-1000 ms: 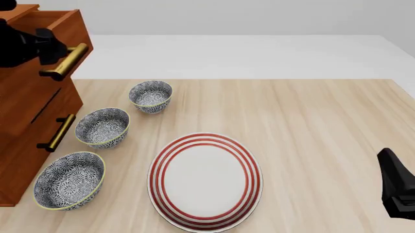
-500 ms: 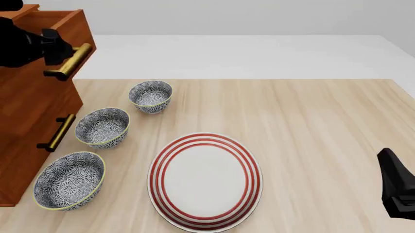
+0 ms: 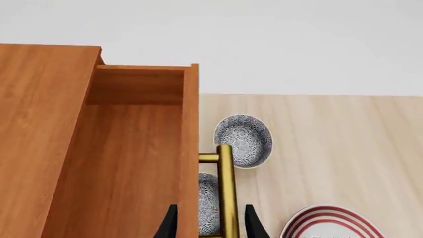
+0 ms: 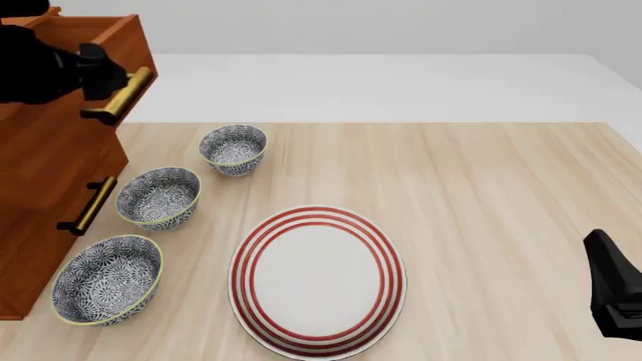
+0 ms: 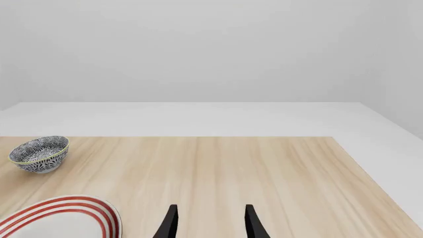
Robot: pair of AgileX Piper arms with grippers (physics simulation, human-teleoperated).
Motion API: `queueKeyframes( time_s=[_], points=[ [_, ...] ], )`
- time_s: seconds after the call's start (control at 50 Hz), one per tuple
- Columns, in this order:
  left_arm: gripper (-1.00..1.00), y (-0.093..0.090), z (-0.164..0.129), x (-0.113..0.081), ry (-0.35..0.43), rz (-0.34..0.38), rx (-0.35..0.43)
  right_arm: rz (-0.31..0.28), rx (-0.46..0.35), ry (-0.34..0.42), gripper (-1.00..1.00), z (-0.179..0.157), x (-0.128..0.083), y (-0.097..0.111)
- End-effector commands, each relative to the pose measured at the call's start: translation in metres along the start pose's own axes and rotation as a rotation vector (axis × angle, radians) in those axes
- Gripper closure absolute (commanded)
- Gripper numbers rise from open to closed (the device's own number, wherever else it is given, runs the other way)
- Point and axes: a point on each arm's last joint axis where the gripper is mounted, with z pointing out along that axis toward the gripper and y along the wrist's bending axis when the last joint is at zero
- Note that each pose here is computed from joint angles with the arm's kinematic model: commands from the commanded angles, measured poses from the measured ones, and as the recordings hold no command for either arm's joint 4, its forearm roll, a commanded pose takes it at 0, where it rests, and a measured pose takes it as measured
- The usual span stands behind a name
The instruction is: Open the top drawer of the cabinet.
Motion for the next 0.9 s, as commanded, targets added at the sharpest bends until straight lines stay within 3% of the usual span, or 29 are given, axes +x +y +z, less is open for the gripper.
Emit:
queueKeyframes(
  time_s=[0.02,0.9],
  points=[
    [-1.0,-0.004,0.066,0.064,0.313,0.0,0.002,0.0,0.0,0.0,-1.0,0.0,0.0,0.0],
    [-1.0,-0.024,0.075,0.07,0.331,0.021,0.05,0.0,0.0,0.0,-1.0,0.0,0.0,0.0]
  ],
)
